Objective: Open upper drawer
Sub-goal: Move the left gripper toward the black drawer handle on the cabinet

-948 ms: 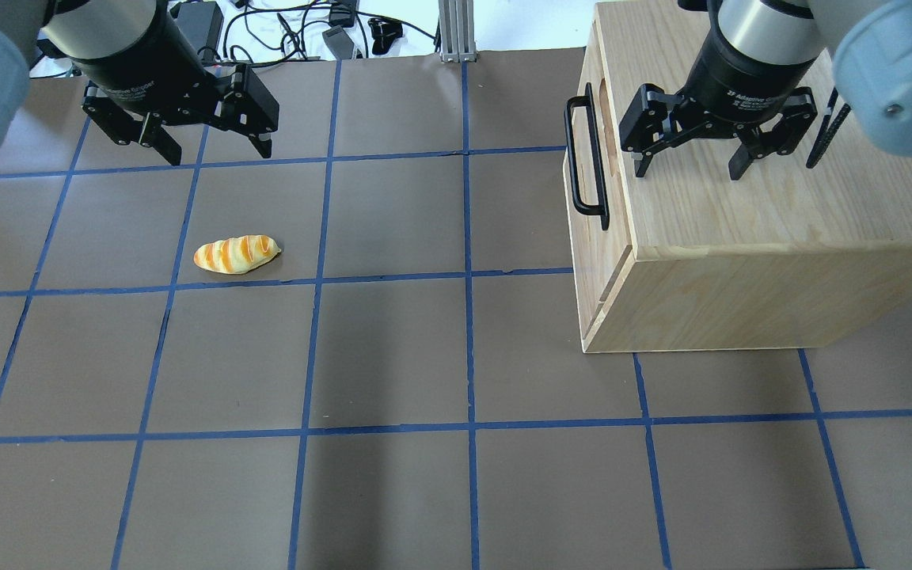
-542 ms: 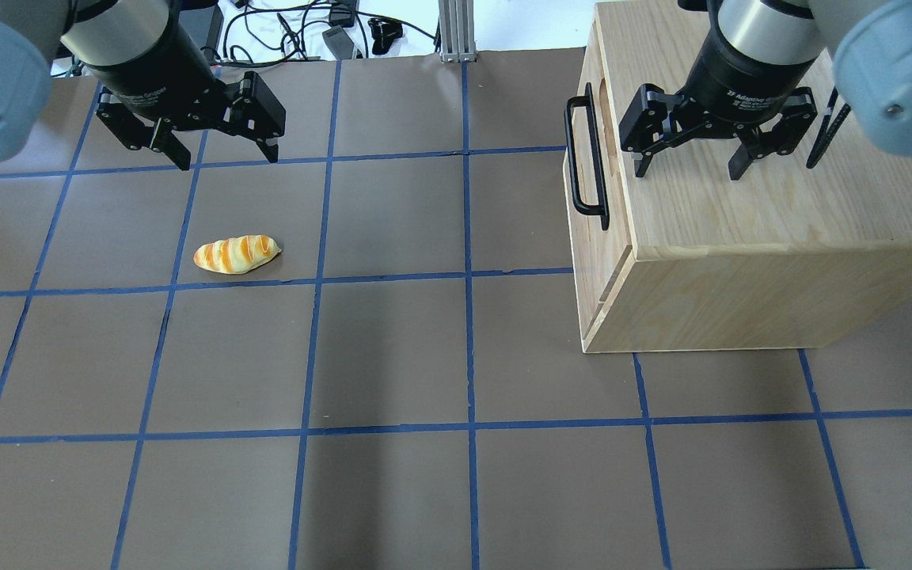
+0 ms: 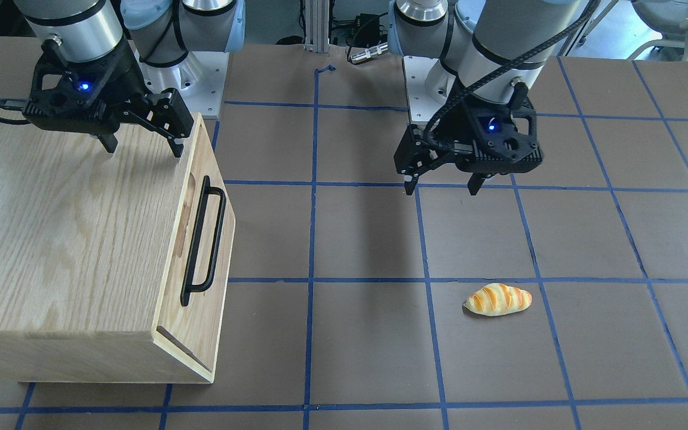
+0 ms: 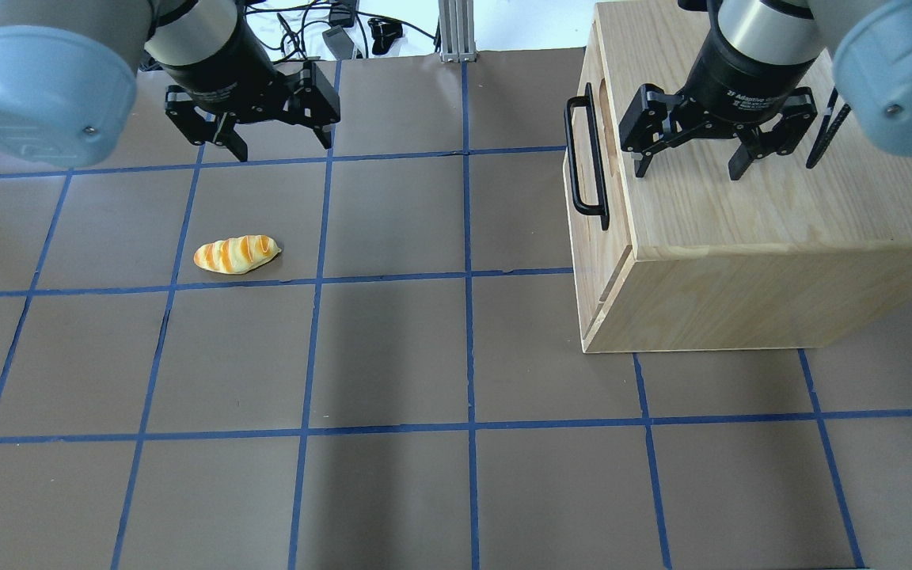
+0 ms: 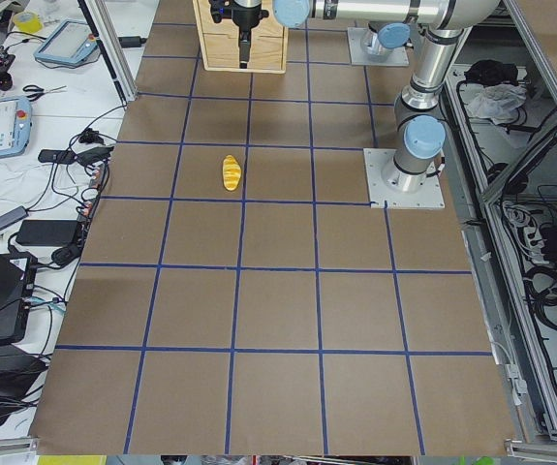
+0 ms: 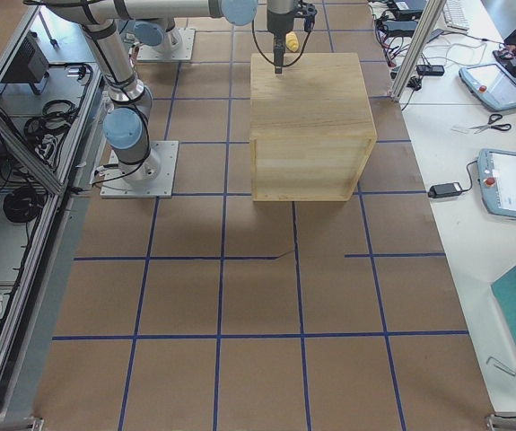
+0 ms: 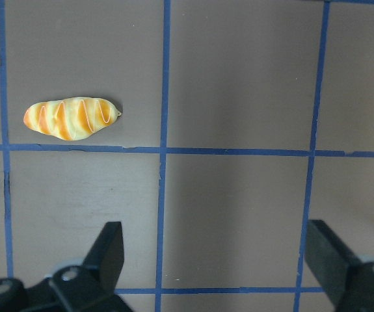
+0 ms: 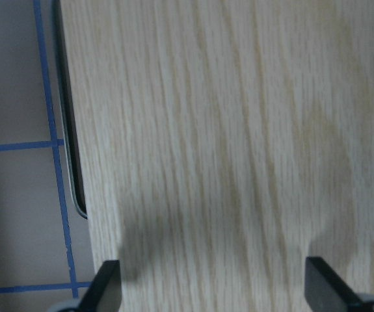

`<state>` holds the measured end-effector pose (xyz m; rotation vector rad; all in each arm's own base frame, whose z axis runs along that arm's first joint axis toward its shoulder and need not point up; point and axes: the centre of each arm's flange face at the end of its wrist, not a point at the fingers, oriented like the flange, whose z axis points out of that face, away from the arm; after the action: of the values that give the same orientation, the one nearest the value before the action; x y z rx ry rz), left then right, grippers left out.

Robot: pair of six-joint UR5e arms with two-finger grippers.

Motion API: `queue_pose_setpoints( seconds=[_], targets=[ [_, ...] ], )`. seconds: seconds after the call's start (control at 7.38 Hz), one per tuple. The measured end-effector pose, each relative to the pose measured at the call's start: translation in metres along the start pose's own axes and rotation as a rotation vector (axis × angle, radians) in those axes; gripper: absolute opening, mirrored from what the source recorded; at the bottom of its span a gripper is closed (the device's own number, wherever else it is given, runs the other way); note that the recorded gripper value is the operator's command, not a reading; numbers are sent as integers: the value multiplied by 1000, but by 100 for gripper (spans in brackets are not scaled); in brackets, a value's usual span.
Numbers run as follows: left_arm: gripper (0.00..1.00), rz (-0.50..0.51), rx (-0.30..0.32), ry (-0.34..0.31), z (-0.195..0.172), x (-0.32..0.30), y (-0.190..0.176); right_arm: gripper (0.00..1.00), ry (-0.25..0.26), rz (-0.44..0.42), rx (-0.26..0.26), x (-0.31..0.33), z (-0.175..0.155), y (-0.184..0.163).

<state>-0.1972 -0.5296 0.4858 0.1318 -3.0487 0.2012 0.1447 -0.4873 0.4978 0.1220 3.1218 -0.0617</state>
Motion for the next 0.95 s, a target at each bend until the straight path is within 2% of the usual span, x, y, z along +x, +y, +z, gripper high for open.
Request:
queue_pose_setpoints(
  seconds=[0.41,0.95],
  targets=[
    [100,-39,2,24,26,52,7,100,0,0,0,0,0,0],
    [100,-52,3,132,57,105,10,100,0,0,0,0,0,0]
  ],
)
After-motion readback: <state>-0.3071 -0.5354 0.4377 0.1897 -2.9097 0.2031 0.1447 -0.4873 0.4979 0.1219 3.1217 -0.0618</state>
